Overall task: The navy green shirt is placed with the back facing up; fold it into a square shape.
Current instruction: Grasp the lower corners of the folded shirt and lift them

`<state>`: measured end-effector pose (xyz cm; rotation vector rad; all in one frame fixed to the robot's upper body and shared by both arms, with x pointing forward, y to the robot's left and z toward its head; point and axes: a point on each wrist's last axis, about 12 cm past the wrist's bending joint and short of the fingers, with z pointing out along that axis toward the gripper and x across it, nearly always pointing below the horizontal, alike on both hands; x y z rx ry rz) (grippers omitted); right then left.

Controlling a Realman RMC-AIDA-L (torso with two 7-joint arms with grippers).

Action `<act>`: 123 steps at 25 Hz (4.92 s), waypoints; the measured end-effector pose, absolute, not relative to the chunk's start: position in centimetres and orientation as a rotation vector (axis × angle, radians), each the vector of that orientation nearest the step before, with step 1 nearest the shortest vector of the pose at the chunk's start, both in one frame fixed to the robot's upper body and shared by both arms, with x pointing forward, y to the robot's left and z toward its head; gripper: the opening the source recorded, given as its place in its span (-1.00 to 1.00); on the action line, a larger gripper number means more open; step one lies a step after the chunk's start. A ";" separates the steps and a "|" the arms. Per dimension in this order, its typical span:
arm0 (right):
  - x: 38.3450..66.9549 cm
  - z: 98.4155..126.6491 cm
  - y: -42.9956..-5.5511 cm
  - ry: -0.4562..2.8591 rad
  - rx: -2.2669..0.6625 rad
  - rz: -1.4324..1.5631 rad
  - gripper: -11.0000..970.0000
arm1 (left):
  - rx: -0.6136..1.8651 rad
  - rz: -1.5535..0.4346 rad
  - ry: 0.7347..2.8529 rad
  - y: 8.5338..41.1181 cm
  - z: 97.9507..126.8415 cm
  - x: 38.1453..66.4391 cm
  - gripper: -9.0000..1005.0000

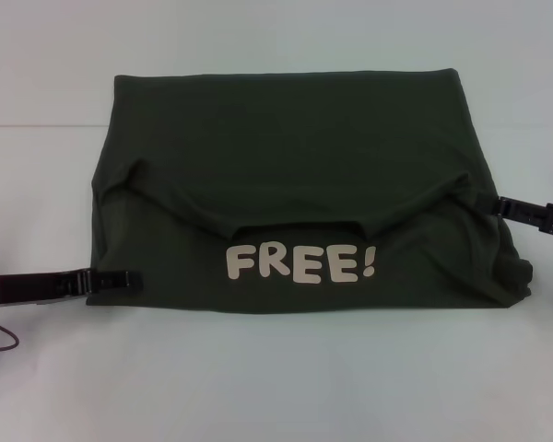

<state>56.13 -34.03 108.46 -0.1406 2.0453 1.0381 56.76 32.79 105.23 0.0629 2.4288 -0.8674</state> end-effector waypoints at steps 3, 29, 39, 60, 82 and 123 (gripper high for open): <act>56.1 108.4 -34.1 2.046 -0.140 1.037 0.95 | 0.070 -0.860 2.432 32.7 105.2 56.8 0.35; 59.6 116.4 -36.4 2.577 -0.095 0.899 0.95 | 0.112 -0.867 2.414 32.8 106.1 57.3 -0.91; 60.9 116.1 -32.9 2.716 -0.215 0.853 0.95 | 0.119 -0.867 2.413 32.9 106.3 57.4 -0.90; 61.7 112.6 -30.6 2.721 -0.255 0.733 0.95 | 0.118 -0.871 2.411 32.8 106.2 57.4 -0.90; 62.0 111.3 -29.2 2.685 -0.253 0.713 0.83 | 0.118 -0.876 2.407 32.7 106.0 57.2 -0.89; 62.1 110.8 -29.6 2.699 -0.202 0.653 -0.80 | 0.120 -0.875 2.398 32.8 106.3 57.4 -0.87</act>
